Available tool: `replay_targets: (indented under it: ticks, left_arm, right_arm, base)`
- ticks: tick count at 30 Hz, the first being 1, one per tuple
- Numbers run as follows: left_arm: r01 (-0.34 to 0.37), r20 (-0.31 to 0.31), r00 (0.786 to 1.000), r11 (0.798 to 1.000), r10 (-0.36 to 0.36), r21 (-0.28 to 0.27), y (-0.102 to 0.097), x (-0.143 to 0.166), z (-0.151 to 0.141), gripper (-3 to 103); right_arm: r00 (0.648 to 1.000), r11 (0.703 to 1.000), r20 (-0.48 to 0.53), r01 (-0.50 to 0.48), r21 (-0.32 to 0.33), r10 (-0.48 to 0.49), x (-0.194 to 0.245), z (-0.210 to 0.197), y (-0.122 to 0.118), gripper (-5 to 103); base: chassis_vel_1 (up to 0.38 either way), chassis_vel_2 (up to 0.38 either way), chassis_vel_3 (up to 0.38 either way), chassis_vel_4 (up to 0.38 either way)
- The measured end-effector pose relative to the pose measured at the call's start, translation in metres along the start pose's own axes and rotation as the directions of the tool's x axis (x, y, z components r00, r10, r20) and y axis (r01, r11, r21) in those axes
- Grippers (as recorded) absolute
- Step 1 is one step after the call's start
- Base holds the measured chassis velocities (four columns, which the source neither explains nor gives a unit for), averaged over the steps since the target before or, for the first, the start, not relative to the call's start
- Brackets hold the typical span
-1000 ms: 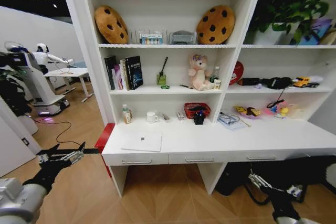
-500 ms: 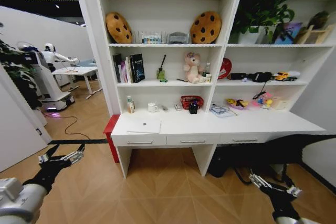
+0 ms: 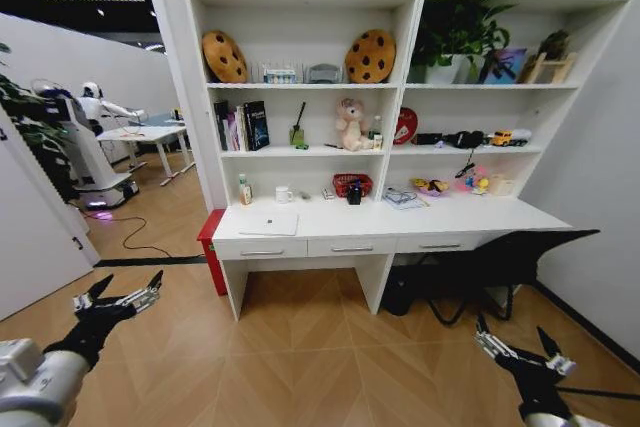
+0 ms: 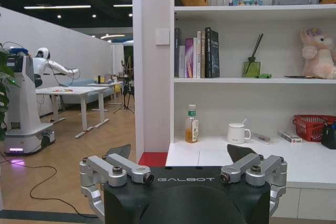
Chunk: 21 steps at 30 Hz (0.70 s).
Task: Organize the objects on the table.
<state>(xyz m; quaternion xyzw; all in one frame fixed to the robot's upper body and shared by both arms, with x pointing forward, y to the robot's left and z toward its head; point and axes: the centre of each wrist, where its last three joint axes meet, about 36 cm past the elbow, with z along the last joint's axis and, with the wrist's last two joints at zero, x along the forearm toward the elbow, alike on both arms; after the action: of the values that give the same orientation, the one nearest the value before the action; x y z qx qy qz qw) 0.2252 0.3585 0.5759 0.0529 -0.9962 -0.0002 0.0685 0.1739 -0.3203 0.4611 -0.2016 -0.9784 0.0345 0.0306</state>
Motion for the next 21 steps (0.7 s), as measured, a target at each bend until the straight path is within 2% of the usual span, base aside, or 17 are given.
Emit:
replay_targets:
  ticks: [21]
  left_arm:
    - [0.0,0.0,1.0,1.0,0.0,0.0,0.0,0.0,0.0,100]
  right_arm:
    - [1.0,1.0,0.0,0.0,0.0,0.0,0.0001,0.0,0.0,100]
  base:
    - [0.0,0.0,0.0,0.0]
